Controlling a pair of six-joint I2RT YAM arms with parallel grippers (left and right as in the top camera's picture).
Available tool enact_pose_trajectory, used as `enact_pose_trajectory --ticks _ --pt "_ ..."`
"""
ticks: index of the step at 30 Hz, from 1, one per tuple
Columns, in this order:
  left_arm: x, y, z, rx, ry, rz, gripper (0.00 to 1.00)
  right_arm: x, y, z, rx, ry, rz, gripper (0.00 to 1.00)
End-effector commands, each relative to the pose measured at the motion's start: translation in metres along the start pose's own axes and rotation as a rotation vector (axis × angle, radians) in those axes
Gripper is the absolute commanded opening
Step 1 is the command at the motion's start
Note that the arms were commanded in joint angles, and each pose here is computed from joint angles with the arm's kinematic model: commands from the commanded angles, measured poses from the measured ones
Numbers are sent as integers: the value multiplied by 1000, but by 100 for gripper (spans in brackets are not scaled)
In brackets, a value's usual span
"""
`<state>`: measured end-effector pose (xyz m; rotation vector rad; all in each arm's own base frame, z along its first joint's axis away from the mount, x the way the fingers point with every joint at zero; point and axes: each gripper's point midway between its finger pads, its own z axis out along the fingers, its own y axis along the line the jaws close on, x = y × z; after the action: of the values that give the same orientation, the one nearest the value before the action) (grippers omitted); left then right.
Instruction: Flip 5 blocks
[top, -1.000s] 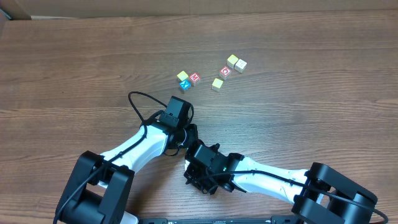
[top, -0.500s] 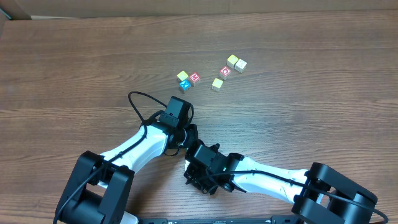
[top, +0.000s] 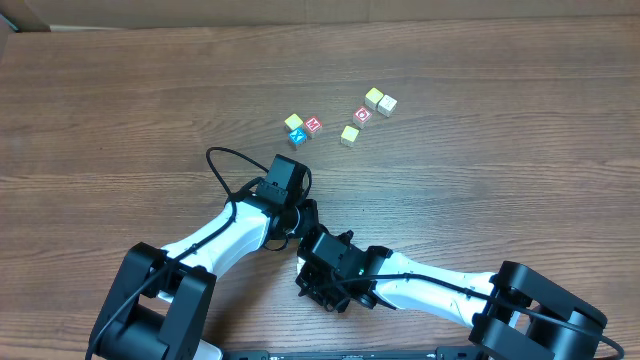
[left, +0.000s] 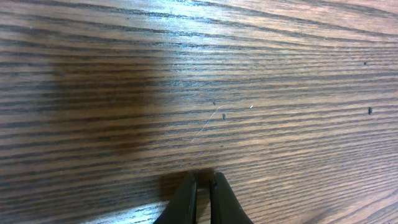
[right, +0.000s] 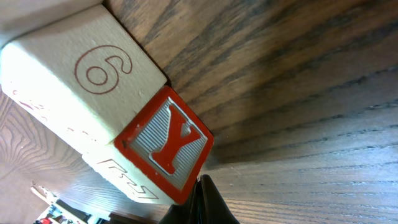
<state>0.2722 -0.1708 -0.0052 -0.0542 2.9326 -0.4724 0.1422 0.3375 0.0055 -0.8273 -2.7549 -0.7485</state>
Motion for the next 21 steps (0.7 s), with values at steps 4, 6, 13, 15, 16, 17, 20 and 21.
enact_pose_trajectory --ticks 4,6,13,15,16,17,20,21 --pt "58 15 23 -36 188 0 4 -28 15 -2 -56 -137 12 4" --pt "58 15 23 -36 187 0 4 -28 15 -2 -56 -137 12 4" --pt "58 15 23 -36 188 0 5 -29 15 -2 -57 -142 12 4" --pt "58 15 23 -36 187 0 4 -29 15 -2 -57 -143 12 4" --pt "58 15 23 -36 188 0 4 -29 15 -2 -57 -143 12 4" --pt "58 15 23 -36 188 0 4 -29 15 -2 -58 -143 12 4" --pt "58 15 23 -36 188 1 4 -29 16 -2 -61 -143 11 4" --pt "58 14 23 -36 188 1 4 -29 17 -2 -62 -143 11 4"
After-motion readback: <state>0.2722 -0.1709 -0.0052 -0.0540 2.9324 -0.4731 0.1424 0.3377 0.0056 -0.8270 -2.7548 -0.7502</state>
